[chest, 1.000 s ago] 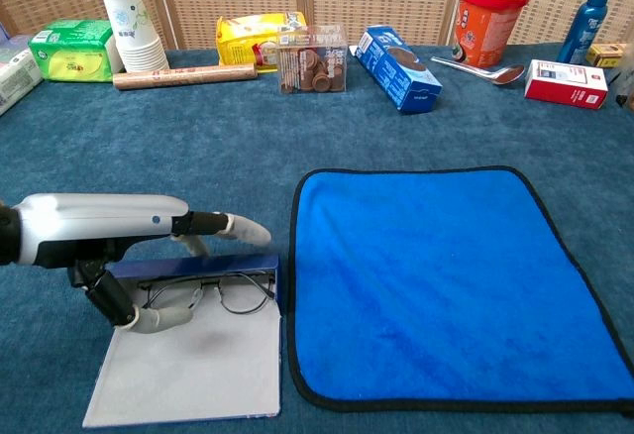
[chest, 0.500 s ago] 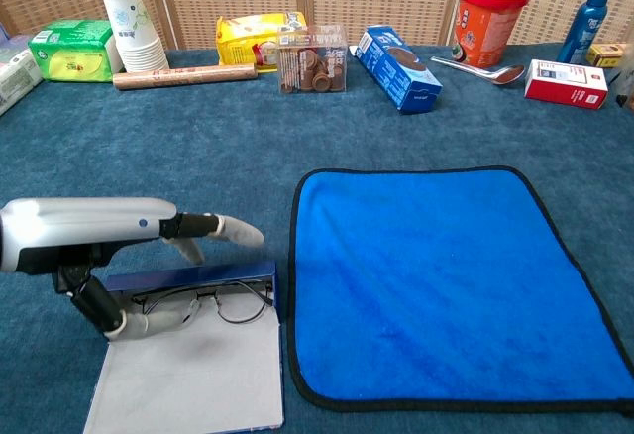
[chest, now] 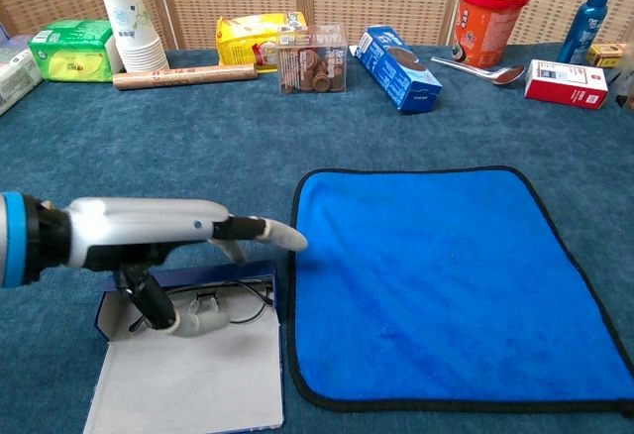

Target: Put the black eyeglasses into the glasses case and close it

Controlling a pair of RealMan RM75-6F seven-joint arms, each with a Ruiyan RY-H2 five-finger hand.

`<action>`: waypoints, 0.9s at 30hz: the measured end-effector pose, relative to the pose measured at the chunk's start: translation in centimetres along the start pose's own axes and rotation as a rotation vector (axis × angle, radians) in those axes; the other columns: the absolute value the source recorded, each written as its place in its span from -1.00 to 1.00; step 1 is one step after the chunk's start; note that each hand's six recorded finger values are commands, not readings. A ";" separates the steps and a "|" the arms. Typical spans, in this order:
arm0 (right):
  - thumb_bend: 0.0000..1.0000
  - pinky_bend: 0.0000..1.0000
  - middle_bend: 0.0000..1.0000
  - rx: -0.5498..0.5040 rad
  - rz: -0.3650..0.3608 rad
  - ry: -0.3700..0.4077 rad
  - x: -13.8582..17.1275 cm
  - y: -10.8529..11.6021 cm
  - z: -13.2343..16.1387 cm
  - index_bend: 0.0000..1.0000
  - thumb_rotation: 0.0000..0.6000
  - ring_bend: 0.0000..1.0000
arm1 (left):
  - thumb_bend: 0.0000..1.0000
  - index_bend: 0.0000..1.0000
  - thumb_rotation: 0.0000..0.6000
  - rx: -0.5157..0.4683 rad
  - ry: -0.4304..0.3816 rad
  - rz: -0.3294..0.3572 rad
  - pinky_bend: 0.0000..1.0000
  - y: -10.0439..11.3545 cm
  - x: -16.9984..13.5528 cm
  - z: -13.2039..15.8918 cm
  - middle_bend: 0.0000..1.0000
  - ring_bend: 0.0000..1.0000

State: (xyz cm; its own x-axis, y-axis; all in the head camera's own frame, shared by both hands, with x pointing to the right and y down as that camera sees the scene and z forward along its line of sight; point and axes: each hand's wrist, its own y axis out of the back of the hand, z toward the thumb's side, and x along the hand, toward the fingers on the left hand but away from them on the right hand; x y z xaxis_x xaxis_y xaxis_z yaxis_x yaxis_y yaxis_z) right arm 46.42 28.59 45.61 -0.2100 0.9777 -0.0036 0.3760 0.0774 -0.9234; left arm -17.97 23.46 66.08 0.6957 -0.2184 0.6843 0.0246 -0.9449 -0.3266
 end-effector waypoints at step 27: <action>-0.24 -0.67 -0.75 -0.007 -0.007 0.009 0.4 0.3 0.3 -0.87 0.14 -1.00 | -0.17 -0.98 0.91 -0.024 -0.009 -0.062 -0.72 -2.0 -3.3 0.3 -0.91 -1.00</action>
State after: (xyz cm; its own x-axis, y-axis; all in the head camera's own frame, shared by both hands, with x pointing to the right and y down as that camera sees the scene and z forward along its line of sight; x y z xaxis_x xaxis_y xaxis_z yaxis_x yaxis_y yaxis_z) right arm 46.20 28.97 45.28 -0.2048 0.9788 0.0057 0.3807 0.0850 -0.9208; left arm -20.13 26.16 64.31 0.6998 -0.1568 0.6970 0.0513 -0.9621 -0.2680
